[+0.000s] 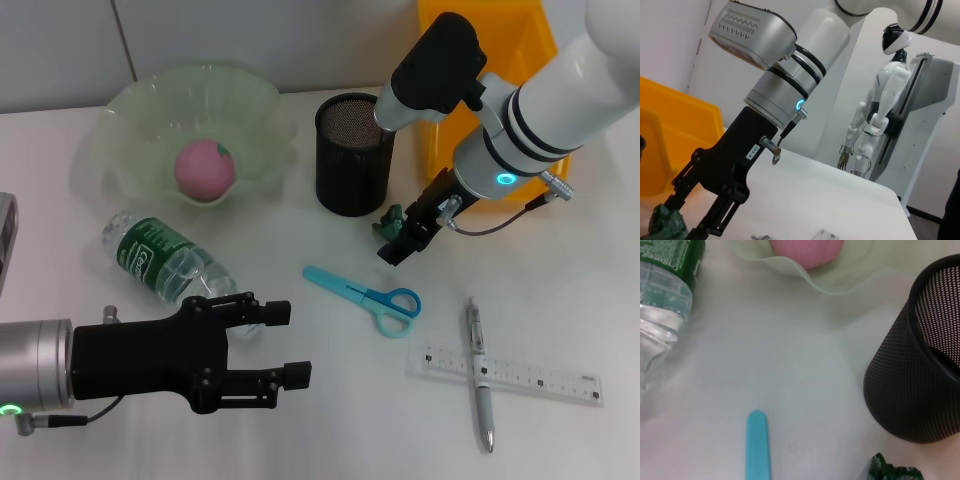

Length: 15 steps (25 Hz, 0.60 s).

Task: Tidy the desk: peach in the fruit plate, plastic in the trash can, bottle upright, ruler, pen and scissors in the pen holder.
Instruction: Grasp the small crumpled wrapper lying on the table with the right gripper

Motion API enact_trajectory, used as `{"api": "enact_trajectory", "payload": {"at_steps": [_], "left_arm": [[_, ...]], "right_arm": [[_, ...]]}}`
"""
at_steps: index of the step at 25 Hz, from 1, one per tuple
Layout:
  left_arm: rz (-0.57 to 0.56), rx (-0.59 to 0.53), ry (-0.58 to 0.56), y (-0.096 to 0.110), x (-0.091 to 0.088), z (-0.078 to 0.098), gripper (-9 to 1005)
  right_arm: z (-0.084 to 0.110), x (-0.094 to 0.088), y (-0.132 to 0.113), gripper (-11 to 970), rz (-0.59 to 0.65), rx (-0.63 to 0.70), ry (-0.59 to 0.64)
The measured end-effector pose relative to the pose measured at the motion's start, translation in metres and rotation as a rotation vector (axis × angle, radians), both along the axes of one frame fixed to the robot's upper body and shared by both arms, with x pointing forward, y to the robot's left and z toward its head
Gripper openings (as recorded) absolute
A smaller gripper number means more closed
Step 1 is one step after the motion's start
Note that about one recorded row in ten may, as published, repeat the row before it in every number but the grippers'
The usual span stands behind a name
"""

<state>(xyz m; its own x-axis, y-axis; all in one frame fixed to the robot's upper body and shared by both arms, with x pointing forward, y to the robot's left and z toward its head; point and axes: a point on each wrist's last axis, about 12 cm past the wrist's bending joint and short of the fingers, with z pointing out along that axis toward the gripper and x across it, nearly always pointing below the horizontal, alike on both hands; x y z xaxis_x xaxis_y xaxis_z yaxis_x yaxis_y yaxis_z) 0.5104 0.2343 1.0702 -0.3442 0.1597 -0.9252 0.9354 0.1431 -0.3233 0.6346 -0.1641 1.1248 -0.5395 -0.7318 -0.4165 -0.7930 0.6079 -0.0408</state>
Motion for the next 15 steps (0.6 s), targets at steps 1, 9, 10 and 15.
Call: {"api": "enact_trajectory", "payload": {"at_steps": [1, 9, 10, 15], "left_arm": [[0.0, 0.0, 0.001, 0.0, -0.0001, -0.0001, 801], [0.001, -0.002, 0.005, -0.0003, -0.001, -0.001, 800], [0.001, -0.002, 0.005, -0.0004, -0.0011, -0.001, 800], [0.001, -0.003, 0.007, -0.0005, -0.0014, -0.0013, 800]], "right_arm": [[-0.0004, 0.0, 0.0001, 748, -0.001, 0.002, 0.001], [-0.0007, 0.0022, 0.0008, 746, -0.008, 0.01, -0.018], [-0.0009, 0.0023, 0.0008, 746, -0.008, 0.01, -0.018], [-0.0014, 0.0032, 0.0021, 745, -0.005, 0.007, -0.03]]}}
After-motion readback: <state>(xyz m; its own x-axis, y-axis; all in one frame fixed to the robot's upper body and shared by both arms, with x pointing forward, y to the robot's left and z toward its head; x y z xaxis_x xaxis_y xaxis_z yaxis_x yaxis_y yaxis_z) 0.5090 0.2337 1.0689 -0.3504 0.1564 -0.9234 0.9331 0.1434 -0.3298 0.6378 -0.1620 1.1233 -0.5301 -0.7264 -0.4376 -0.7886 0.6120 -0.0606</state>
